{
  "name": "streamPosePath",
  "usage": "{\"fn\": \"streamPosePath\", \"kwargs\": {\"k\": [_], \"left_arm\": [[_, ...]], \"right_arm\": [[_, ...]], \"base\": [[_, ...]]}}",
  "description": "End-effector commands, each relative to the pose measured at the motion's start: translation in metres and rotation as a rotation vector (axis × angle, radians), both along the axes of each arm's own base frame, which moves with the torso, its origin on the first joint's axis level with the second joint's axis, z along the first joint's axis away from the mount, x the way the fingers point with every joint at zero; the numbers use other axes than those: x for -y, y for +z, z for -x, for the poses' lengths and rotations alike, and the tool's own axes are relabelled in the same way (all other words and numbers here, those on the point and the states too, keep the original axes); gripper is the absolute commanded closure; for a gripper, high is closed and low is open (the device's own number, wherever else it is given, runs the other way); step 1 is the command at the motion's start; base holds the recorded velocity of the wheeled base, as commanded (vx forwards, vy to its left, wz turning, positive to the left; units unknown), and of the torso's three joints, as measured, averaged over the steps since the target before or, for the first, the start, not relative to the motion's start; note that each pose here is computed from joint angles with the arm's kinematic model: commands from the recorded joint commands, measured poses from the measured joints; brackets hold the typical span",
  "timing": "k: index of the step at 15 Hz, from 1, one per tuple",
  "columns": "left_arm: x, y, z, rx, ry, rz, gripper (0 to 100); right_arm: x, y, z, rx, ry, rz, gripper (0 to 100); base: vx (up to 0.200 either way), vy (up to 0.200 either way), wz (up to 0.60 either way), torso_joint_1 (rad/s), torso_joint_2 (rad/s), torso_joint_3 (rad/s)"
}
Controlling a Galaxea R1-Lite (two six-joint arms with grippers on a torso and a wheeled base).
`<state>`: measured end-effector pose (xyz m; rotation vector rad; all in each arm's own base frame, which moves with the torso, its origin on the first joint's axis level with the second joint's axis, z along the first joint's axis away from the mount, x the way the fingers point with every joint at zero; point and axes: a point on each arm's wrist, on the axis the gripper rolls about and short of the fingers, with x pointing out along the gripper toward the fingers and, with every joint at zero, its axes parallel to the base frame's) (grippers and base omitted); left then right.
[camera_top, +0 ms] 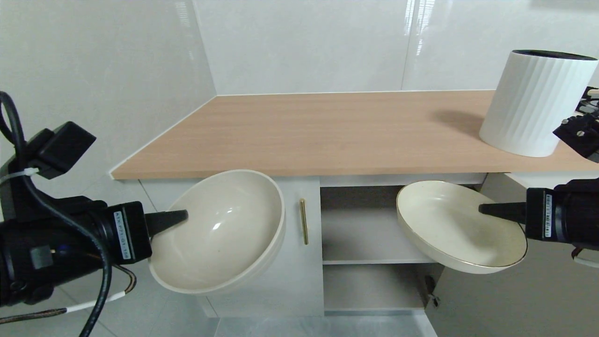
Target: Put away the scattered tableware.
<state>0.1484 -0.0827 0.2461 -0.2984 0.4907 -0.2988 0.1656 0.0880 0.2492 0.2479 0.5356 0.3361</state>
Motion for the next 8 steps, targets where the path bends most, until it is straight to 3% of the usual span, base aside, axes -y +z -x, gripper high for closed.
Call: {"fn": "streamPosePath", "kwargs": {"k": [1, 4, 8], "left_arm": [[0.0012, -0.0022, -0.0018, -0.01, -0.001, -0.005, 100], [0.0019, -0.0037, -0.0031, -0.017, -0.001, -0.009, 100], [0.0019, -0.0037, -0.0031, -0.017, -0.001, -0.009, 100]], "right_arm": [[-0.0019, -0.0084, -0.0033, -0.016, 0.002, 0.011, 100], [-0.0019, -0.0111, -0.0034, -0.006, 0.002, 0.007, 100], [-0.0021, -0.0121, -0.0036, -0.008, 0.003, 0.01, 100]], "base": [[0.0, 0.0, 0.0, 0.0, 0.0, 0.0], [0.0, 0.0, 0.0, -0.024, 0.08, 0.048], [0.0, 0.0, 0.0, -0.122, 0.39, 0.263]]}}
